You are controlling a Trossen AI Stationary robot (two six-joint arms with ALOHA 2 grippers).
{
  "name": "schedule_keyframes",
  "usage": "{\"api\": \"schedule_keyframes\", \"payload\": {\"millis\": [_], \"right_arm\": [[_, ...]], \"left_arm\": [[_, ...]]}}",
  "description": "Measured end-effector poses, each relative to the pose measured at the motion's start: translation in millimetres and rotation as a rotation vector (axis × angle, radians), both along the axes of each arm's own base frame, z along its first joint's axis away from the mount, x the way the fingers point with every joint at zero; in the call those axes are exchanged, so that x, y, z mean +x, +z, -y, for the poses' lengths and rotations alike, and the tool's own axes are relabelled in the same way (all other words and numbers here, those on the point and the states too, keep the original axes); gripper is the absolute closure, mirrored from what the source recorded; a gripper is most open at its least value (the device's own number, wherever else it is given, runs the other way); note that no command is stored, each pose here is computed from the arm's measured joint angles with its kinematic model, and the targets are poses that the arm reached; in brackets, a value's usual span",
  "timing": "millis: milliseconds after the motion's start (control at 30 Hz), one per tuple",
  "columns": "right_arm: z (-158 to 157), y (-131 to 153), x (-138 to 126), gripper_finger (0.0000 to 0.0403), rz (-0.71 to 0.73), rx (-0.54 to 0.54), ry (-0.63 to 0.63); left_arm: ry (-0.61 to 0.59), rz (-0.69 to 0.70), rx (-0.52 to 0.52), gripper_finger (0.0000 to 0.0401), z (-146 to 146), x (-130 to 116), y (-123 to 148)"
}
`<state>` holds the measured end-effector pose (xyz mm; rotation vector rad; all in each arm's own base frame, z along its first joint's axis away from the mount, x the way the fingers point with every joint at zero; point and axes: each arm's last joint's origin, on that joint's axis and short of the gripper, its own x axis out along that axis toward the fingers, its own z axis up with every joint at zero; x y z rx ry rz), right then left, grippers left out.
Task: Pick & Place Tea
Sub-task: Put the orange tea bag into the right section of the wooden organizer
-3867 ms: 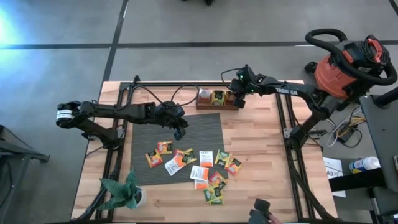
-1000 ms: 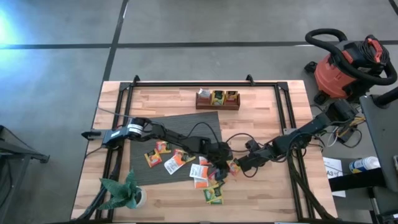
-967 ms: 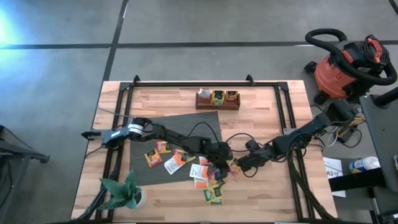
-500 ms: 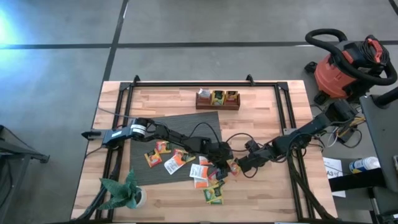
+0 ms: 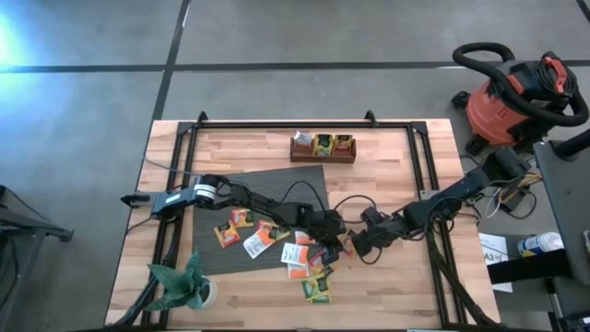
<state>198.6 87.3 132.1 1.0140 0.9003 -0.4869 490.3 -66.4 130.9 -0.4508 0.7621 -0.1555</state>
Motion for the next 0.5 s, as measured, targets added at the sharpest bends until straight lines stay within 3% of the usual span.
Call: {"api": "schedule_keyframes", "payload": {"millis": [133, 267, 500], "right_arm": [[3, 12, 1, 0.0393, 0.021, -0.075, 0.005], [15, 32, -1, 0.0394, -0.021, -0.197, 0.034], [61, 77, 3, 0.0394, -0.038, -0.411, 0.133]], "left_arm": [[0.01, -0.012, 0.004, 0.0332, -2, -6, 20], [0.025, 0.018, 0.015, 0.0332, -6, -19, 64], [0.194, 0.084, 0.143, 0.0332, -17, -62, 135]]}}
